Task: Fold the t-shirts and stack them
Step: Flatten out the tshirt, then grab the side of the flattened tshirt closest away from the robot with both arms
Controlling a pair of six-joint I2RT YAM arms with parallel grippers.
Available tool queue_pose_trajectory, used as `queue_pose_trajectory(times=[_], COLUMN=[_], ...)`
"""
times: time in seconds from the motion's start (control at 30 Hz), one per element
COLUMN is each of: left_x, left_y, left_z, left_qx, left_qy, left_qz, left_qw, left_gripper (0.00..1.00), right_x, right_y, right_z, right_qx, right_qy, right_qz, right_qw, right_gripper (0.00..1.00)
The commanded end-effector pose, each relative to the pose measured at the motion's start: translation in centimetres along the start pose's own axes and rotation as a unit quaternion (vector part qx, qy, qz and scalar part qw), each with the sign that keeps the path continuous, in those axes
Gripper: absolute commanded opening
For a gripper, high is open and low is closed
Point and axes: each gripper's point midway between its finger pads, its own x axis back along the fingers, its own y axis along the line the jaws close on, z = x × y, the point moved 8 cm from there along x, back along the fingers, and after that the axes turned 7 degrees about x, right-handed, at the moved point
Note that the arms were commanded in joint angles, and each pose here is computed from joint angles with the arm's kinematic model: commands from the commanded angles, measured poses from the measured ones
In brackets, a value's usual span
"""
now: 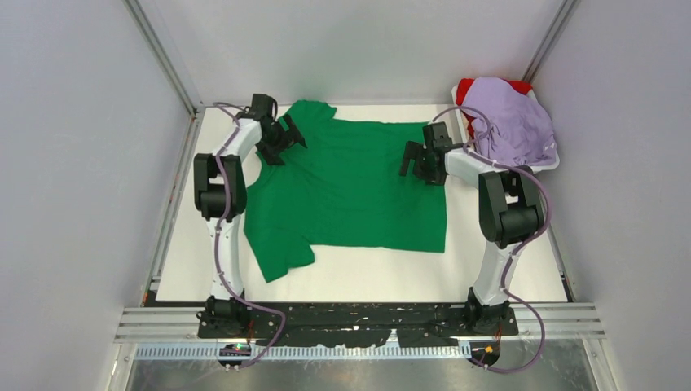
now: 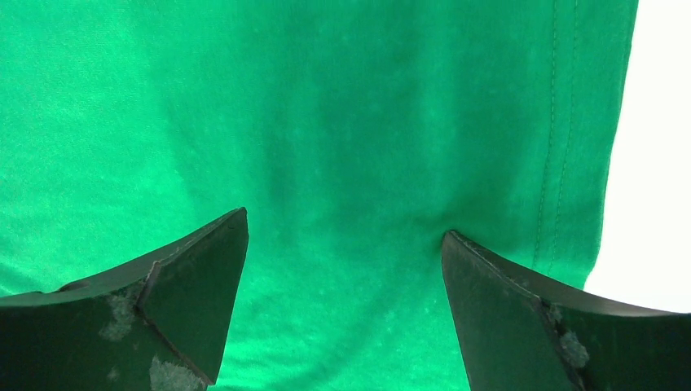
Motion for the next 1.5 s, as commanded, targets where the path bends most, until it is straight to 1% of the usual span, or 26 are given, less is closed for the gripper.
queue_pose_trajectory(times=[0.0,0.07,0.17,0.2,0.23,0.27,0.3,0.33,0.37,0.4,0.43,0.47,0.53,0.6,0.7,0.73,0.77,0.9,1.0,1.07,1.17,1.23,1.37,1.47], left_x=[0.2,1.3,4.9,6.3,7.5,8.7,9.9,10.4,11.5,12.9,13.3,13.9,14.7,15.7,16.4,16.6,16.8,17.1,17.2,16.6,16.1,16.2,15.8,14.9], left_y=[-1.6,-2.3,-3.2,-3.3,-3.2,-3.0,-2.6,-1.4,-0.8,-0.1,1.0,2.1,4.4,6.7,10.4,11.4,12.4,15.0,16.5,17.5,18.6,19.4,20.1,19.5], left_z=[-2.3,-2.8,-2.7,-2.3,-2.0,-1.3,-0.4,1.0,2.2,3.4,4.7,6.2,9.3,12.4,16.0,17.1,18.2,22.2,24.3,25.1,25.9,26.1,26.4,26.3], left_qx=[0.009,0.004,-0.014,-0.020,-0.025,-0.030,-0.035,-0.038,-0.043,-0.049,-0.052,-0.054,-0.058,-0.067,-0.075,-0.079,-0.080,-0.100,-0.098,-0.087,-0.070,-0.063,-0.057,-0.054], left_qy=[-0.011,-0.021,-0.052,-0.064,-0.079,-0.087,-0.096,-0.094,-0.101,-0.109,-0.109,-0.109,-0.101,-0.090,-0.067,-0.055,-0.038,0.006,0.021,0.021,0.031,0.026,0.014,0.014], left_qz=[0.030,0.039,0.062,0.071,0.081,0.087,0.089,0.076,0.070,0.065,0.050,0.037,0.012,-0.010,-0.070,-0.083,-0.098,-0.135,-0.156,-0.164,-0.178,-0.194,-0.191,-0.166], left_qw=[0.999,0.999,0.997,0.995,0.993,0.992,0.991,0.992,0.991,0.991,0.991,0.992,0.993,0.994,0.992,0.992,0.991,0.986,0.983,0.982,0.981,0.979,0.980,0.984], left_gripper=[1.00,1.00,1.00,1.00,1.00,1.00,1.00,1.00,1.00,1.00,1.00,1.00,1.00,1.00,1.00,1.00,1.00,1.00,0.98,0.93,0.81,0.74,0.71,0.65], right_x=[-1.1,-0.5,1.8,2.1,3.5,3.8,5.4,5.5,6.9,6.9,8.2,8.9,9.6,10.2,10.9,11.5,11.4,12.0,12.4,12.6,12.9,12.9,12.7,12.5], right_y=[0.1,0.4,1.1,1.0,1.2,0.9,1.0,0.7,0.7,0.3,0.3,0.0,-0.4,-0.4,-0.8,-0.9,-1.3,-2.1,-2.5,-2.6,-2.7,-2.7,-3.2,-3.3], right_z=[-2.5,-3.7,-5.1,-4.8,-5.1,-4.4,-4.6,-3.3,-3.4,-1.9,-1.7,-0.5,1.3,3.1,5.3,5.5,6.3,7.7,8.3,8.5,8.6,8.8,8.9,9.0], right_qx=[-0.020,-0.022,-0.018,-0.017,-0.012,-0.011,-0.008,-0.005,-0.003,-0.001,-0.002,-0.004,-0.012,-0.022,-0.022,-0.020,-0.019,-0.019,-0.018,-0.017,-0.014,-0.010,-0.004,-0.008], right_qy=[-0.015,-0.025,-0.058,-0.059,-0.075,-0.074,-0.094,-0.086,-0.105,-0.097,-0.112,-0.116,-0.121,-0.121,-0.114,-0.123,-0.118,-0.123,-0.116,-0.112,-0.107,-0.103,-0.097,-0.091], right_qz=[-0.001,-0.001,-0.014,-0.012,-0.018,-0.009,-0.011,-0.005,-0.009,-0.007,-0.014,-0.017,-0.027,-0.056,-0.070,-0.073,-0.067,-0.049,-0.039,-0.037,-0.034,-0.032,-0.012,-0.006], right_qw=[1.000,0.999,0.998,0.998,0.997,0.997,0.995,0.996,0.994,0.995,0.994,0.993,0.992,0.991,0.991,0.990,0.991,0.991,0.992,0.993,0.994,0.994,0.995,0.996], right_gripper=[0.96,0.95,0.95,0.95,0.95,0.95,0.96,0.95,0.95,0.95,0.95,0.95,0.95,0.95,0.95,0.95,0.95,0.96,0.95,0.95,0.95,0.95,0.95,0.95])
